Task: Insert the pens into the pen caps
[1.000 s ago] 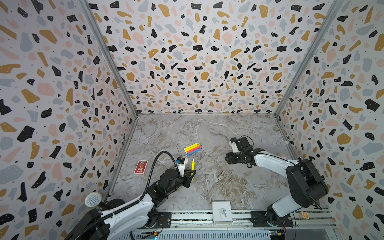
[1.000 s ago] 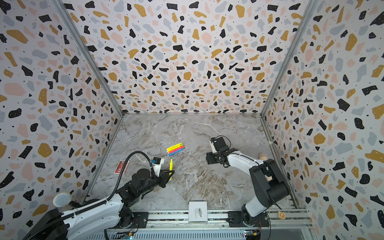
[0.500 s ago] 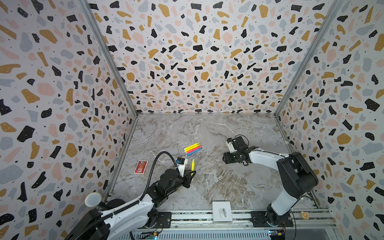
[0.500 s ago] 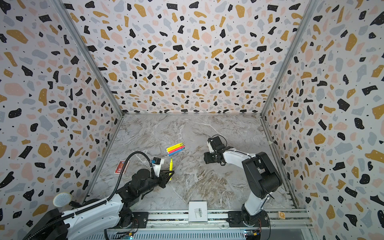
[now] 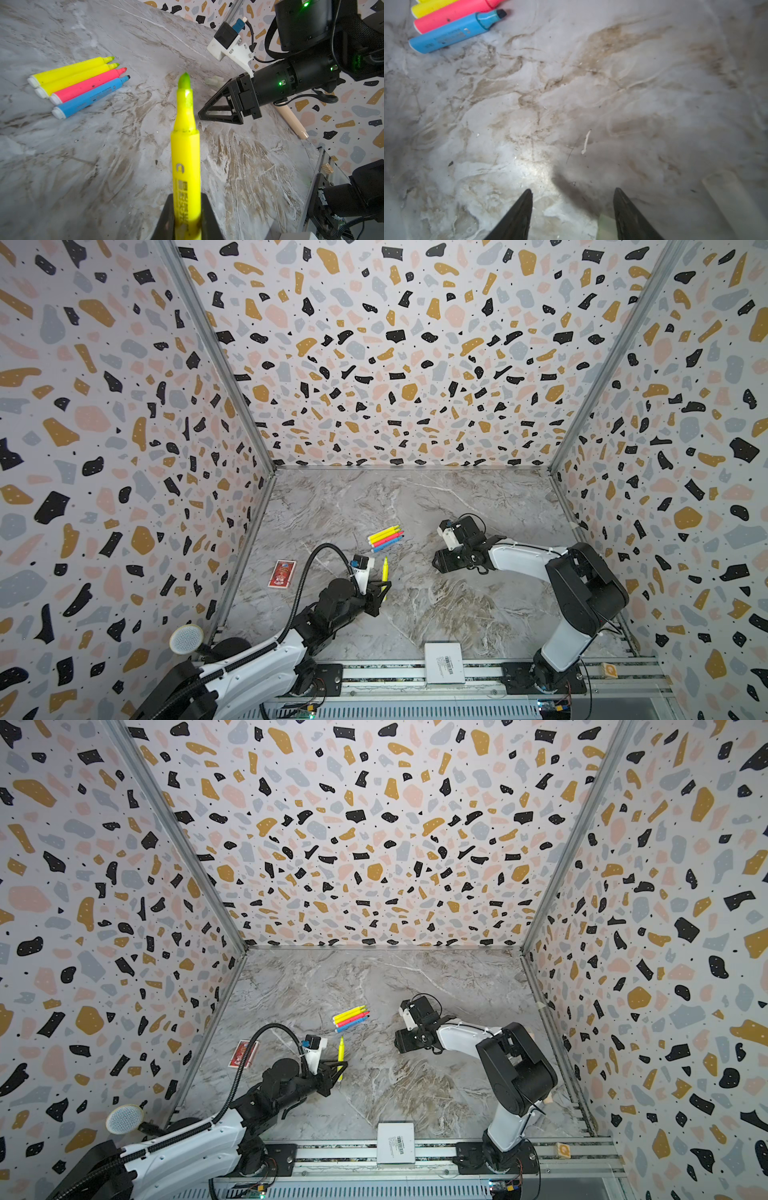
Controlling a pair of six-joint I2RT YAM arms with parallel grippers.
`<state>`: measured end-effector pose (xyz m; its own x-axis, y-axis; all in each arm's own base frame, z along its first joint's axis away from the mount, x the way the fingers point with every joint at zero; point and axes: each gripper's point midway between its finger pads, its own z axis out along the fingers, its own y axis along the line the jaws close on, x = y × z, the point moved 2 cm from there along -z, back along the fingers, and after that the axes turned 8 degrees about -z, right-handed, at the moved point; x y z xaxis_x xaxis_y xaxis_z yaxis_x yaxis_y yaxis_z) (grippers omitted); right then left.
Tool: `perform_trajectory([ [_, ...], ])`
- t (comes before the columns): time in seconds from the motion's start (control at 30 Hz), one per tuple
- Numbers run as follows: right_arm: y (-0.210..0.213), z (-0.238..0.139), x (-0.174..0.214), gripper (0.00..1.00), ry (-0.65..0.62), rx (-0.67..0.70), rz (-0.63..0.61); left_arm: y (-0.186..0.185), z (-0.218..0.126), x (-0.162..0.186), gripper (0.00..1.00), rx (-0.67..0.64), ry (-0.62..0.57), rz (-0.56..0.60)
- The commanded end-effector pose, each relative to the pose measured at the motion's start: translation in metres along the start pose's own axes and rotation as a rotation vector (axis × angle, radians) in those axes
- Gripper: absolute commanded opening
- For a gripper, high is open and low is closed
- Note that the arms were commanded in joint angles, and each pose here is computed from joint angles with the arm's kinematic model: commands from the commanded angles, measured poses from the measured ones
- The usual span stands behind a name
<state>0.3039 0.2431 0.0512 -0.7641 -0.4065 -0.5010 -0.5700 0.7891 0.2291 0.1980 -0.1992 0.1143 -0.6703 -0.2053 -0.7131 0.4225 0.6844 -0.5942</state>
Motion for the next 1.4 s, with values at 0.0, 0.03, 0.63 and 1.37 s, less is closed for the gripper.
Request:
perform_trajectory([
  [0.0,0.012,0.000,-0.004,0.62,-0.005,-0.019,-0.040,0.000,-0.003,-0.004,0.00,0.006,-0.031,0.011],
  [0.03,0.014,0.000,-0.002,0.62,0.002,-0.018,-0.046,0.000,-0.003,-0.004,0.00,0.007,-0.030,0.012],
  [0.63,0.020,-0.031,0.015,0.61,-0.016,0.059,-0.035,0.000,-0.003,-0.003,0.00,0.013,-0.036,0.009],
  [1.37,0.016,-0.012,-0.004,0.64,0.042,0.103,-0.069,-0.004,-0.001,-0.009,0.00,0.010,-0.037,0.021],
])
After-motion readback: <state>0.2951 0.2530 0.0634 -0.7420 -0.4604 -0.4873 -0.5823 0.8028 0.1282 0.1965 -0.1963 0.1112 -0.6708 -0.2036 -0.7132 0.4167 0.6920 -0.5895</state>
